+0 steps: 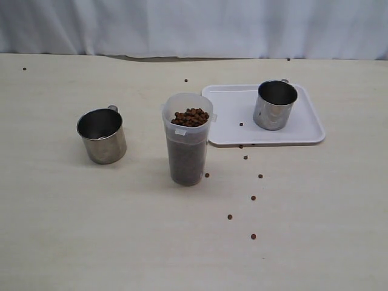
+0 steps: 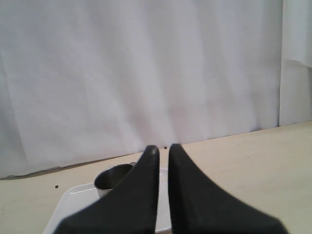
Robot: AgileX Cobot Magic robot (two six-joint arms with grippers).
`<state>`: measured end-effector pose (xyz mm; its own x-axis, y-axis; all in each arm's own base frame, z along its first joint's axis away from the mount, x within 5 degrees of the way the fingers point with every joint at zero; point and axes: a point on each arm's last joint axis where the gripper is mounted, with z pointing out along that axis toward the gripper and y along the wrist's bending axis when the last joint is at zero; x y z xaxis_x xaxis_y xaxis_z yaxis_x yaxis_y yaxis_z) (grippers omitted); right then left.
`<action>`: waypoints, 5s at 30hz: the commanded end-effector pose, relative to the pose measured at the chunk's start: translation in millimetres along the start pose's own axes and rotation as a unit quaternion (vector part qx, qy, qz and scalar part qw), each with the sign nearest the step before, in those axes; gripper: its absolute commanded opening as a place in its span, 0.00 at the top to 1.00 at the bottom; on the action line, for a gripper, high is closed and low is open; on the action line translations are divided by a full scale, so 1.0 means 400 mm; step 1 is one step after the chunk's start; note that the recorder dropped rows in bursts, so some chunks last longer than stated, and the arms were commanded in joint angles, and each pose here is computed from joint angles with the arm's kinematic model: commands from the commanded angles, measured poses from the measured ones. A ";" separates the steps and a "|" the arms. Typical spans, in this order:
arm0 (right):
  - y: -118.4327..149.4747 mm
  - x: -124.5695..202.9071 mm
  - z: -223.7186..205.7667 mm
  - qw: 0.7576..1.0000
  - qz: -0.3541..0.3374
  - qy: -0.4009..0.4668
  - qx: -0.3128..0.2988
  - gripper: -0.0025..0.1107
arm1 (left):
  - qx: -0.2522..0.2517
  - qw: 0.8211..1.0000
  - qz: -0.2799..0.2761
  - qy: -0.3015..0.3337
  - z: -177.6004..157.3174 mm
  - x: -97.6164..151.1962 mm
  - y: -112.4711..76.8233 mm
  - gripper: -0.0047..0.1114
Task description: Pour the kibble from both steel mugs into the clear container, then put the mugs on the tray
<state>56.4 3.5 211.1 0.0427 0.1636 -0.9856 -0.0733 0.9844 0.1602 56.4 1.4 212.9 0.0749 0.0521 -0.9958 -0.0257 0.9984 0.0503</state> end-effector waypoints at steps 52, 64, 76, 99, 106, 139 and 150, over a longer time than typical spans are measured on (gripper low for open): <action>-0.002 0.003 0.000 1.000 0.002 0.002 0.004 0.93 | 0.379 0.902 0.026 0.204 0.507 0.430 -0.121 0.34; -0.002 0.003 0.000 1.000 0.002 0.002 0.004 0.93 | 0.439 0.884 0.031 0.156 0.595 0.456 -0.202 0.21; -0.002 0.003 0.000 1.000 0.002 0.002 0.004 0.93 | 0.432 0.890 0.029 0.141 0.612 0.449 -0.207 0.22; -0.002 0.003 0.000 1.000 0.002 0.002 0.004 0.93 | 0.471 0.880 -0.002 0.059 0.813 0.292 -0.222 0.96; -0.002 0.003 0.000 1.000 0.002 0.002 0.004 0.93 | 0.526 0.848 0.004 0.057 0.937 0.232 -0.277 0.96; -0.002 0.003 0.000 1.000 0.002 0.002 0.004 0.93 | 0.623 0.779 0.017 0.073 1.043 0.312 -0.598 0.96; -0.002 0.003 0.000 1.000 0.002 0.002 0.004 0.93 | 0.612 0.788 -0.007 0.072 1.058 0.348 -0.631 0.96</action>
<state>56.4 3.4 210.8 0.0397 0.1634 -0.9858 -0.0722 0.9844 0.1603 491.5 -232.0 93.0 -0.0369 0.1660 -0.9854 0.9637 0.2668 0.0088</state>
